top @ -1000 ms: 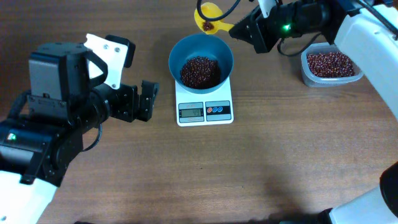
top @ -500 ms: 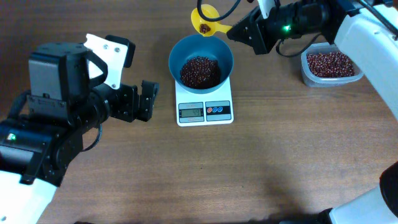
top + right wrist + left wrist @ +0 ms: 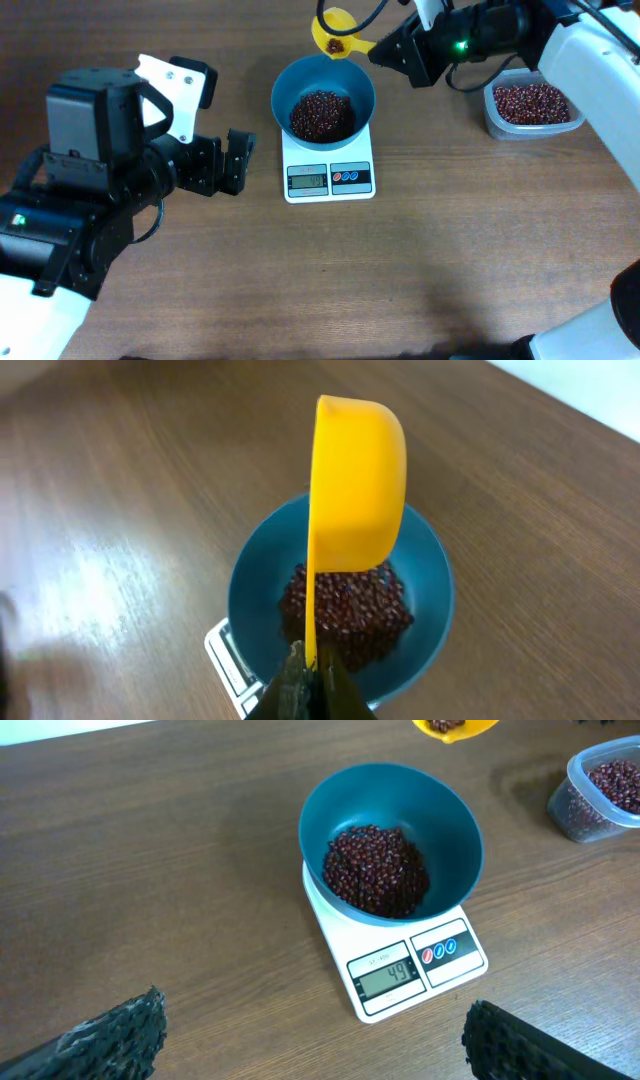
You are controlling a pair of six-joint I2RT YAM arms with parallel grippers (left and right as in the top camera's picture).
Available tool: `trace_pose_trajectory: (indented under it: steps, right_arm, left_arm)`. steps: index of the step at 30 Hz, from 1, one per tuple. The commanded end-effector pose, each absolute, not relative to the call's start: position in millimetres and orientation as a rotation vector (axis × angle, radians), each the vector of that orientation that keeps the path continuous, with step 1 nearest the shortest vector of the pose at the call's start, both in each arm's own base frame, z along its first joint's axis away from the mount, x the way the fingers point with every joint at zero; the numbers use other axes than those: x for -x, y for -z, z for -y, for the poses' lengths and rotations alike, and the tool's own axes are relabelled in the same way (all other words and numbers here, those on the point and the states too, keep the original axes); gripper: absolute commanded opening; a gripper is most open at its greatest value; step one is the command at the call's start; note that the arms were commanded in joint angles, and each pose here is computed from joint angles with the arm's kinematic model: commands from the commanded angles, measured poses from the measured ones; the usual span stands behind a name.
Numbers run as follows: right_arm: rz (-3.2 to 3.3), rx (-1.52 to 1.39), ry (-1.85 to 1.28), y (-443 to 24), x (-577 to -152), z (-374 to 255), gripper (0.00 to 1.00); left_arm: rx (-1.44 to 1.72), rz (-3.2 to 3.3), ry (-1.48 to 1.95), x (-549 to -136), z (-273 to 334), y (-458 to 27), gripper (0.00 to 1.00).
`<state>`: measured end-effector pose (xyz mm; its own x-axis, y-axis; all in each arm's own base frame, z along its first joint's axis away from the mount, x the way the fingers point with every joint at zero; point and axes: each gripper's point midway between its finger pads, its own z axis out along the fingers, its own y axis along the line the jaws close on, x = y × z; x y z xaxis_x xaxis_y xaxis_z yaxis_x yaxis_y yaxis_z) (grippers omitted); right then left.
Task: Scoop item into bowl and weigh 50g on scale
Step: 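Tilt the scoop slightly to trickle beans into the bowl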
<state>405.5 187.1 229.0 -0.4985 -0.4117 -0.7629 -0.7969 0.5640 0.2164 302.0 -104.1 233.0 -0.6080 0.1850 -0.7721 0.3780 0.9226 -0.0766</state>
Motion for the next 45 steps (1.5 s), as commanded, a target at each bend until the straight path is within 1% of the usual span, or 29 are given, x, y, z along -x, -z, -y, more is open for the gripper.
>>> trace_pose_trajectory:
  steps: [1,2,3,4,5,6,7,9,10,11,12,14,16,17,18,19,20,21,22,23,24,26,28,30,34,35,37,40,45]
  right_arm:
    - [-2.07,0.981,-0.771,-245,-404,-190,0.04]
    - [-2.047,0.989,-0.801,-250,-402,-193,0.04]
    - [-2.126,0.964,-0.713,-234,-407,-183,0.04]
    - [-2.136,0.963,-0.721,-232,-406,-183,0.04]
    - [-2.05,0.991,-0.825,-248,-400,-195,0.04]
    - [-2.032,0.995,-0.82,-251,-402,-196,0.04]
    - [-2.092,0.972,-0.745,-240,-407,-187,0.04]
    - [-2.065,0.979,-0.77,-244,-407,-190,0.04]
    - [-2.133,0.956,-0.693,-232,-411,-181,0.04]
    - [-2.11,0.965,-0.727,-236,-409,-185,0.04]
    - [-2.018,0.994,-0.815,-253,-403,-196,0.04]
    - [-2.079,0.965,-0.698,-243,-413,-184,0.04]
    - [-2.031,0.99,-0.801,-251,-404,-195,0.04]
    - [-2.06,0.971,-0.711,-246,-413,-187,0.04]
    - [-2.067,0.969,-0.712,-245,-412,-186,0.04]
    - [-2.031,0.991,-0.811,-252,-402,-195,0.04]
    - [-2.05,0.985,-0.767,-248,-406,-191,0.04]
    - [-2.1,0.962,-0.636,-239,-417,-178,0.04]
    - [-2.106,0.958,-0.623,-238,-418,-177,0.04]
    - [-2.053,0.986,-0.735,-247,-408,-189,0.04]
    - [-2.04,0.993,-0.762,-249,-406,-191,0.04]
    - [-2.104,0.96,-0.626,-238,-418,-177,0.04]
    - [-1.989,1.005,-0.785,-259,-406,-196,0.04]
    - [-2.019,0.986,-0.696,-254,-414,-188,0.04]
    - [-2.0,0.985,-0.677,-260,-416,-187,0.04]
    - [-2.03,1.013,-0.662,-248,-414,-184,0.04]
    - [-1.899,1.057,-0.798,-276,-399,-200,0.04]
    - [-2.04,1.008,-0.638,-254,-409,-181,0.04]
    - [-2.032,1.011,-0.649,-256,-407,-182,0.04]
  left_arm:
    - [-0.415,-2.222,0.295,-303,105,-236,0.99]
    - [-0.415,-2.222,0.295,-303,105,-236,0.99]
    - [-0.415,-2.223,0.295,-302,105,-236,0.99]
    - [-0.415,-2.222,0.295,-303,105,-236,0.99]
    - [-0.415,-2.223,0.295,-302,105,-236,0.99]
    - [-0.415,-2.222,0.295,-303,105,-236,0.99]
    - [-0.415,-2.222,0.295,-303,105,-236,0.99]
    - [-0.415,-2.223,0.295,-302,105,-236,0.99]
    - [-0.415,-2.222,0.295,-303,105,-236,0.99]
    - [-0.415,-2.223,0.295,-302,105,-236,0.99]
    - [-0.415,-2.222,0.295,-303,105,-236,0.99]
    - [-0.415,-2.222,0.295,-303,105,-236,0.99]
    - [-0.415,-2.223,0.295,-302,105,-236,0.99]
    - [-0.415,-2.223,0.295,-302,105,-236,0.99]
    - [-0.415,-2.222,0.295,-303,105,-236,0.99]
    - [-0.415,-2.223,0.295,-302,105,-236,0.99]
    - [-0.415,-2.222,0.295,-303,105,-236,0.99]
    - [-0.415,-2.223,0.295,-302,105,-236,0.99]
    - [-0.415,-2.222,0.295,-303,105,-236,0.99]
    - [-0.415,-2.222,0.295,-303,105,-236,0.99]
    - [-0.415,-2.222,0.295,-303,105,-236,0.99]
    - [-0.415,-2.223,0.295,-302,105,-236,0.99]
    - [-0.415,-2.222,0.295,-303,105,-236,0.99]
    - [-0.415,-2.223,0.295,-302,105,-236,0.99]
    - [-0.415,-2.222,0.295,-303,105,-236,0.99]
    - [-0.415,-2.222,0.295,-303,105,-236,0.99]
    - [-0.415,-2.222,0.295,-303,105,-236,0.99]
    - [-0.415,-2.223,0.295,-302,105,-236,0.99]
    - [-0.415,-2.222,0.295,-303,105,-236,0.99]
